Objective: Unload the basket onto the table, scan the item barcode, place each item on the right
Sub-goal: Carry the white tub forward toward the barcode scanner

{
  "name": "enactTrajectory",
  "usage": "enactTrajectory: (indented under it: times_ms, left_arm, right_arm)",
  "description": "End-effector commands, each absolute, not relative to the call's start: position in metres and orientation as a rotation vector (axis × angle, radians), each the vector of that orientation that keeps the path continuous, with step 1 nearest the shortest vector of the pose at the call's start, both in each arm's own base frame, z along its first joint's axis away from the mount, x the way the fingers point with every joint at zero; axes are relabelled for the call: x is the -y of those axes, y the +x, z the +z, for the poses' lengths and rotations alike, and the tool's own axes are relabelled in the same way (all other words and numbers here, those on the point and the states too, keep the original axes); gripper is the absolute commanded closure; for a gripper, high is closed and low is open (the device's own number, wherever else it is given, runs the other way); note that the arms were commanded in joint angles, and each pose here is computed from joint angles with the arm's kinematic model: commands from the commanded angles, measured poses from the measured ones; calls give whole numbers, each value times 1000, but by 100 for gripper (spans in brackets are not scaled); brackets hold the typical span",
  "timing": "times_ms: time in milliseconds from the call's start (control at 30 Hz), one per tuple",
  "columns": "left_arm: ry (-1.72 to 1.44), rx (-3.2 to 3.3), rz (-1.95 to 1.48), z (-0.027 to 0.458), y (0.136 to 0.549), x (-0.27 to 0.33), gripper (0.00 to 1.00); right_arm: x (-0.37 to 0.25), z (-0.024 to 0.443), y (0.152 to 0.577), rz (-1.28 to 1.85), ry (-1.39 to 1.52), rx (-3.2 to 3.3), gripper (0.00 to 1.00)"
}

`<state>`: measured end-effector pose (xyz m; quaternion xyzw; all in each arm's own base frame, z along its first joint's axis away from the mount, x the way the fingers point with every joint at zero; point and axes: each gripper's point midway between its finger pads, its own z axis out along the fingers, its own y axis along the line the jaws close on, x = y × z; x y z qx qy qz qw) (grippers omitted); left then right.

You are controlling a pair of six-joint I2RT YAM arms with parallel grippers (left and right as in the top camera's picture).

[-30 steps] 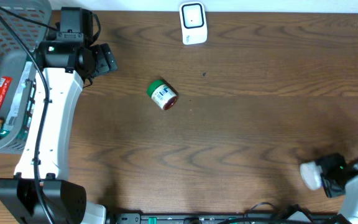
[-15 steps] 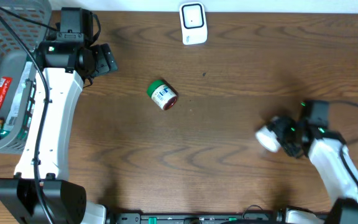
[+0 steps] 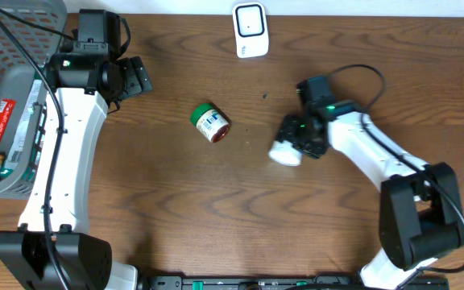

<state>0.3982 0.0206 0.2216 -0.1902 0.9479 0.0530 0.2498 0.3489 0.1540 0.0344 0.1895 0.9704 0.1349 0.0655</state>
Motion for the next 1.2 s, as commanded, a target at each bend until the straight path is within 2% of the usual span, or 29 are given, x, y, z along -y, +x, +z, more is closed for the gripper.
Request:
enactTrajectory:
  times_ms: [0, 400, 500, 700, 933, 1167]
  left_arm:
    - [-522, -2585, 155, 220, 396, -23, 2]
    - [-522, -2585, 155, 220, 396, -23, 2]
    - [-522, -2585, 155, 220, 396, -23, 2]
    - [-522, -2585, 155, 220, 396, -23, 2]
    - [-522, -2585, 155, 220, 396, -23, 2]
    - [-521, -2585, 155, 220, 396, -23, 2]
  right_arm:
    - [-180, 30, 339, 389, 383, -2975, 37]
    - [-204, 27, 306, 339, 150, -3063, 27]
    - [-208, 27, 303, 335, 77, -3066, 16]
    - [-198, 28, 303, 313, 6, -3081, 4]
    - [-194, 37, 309, 306, -42, -3077, 1]
    - [-178, 39, 313, 155, -32, -3063, 1]
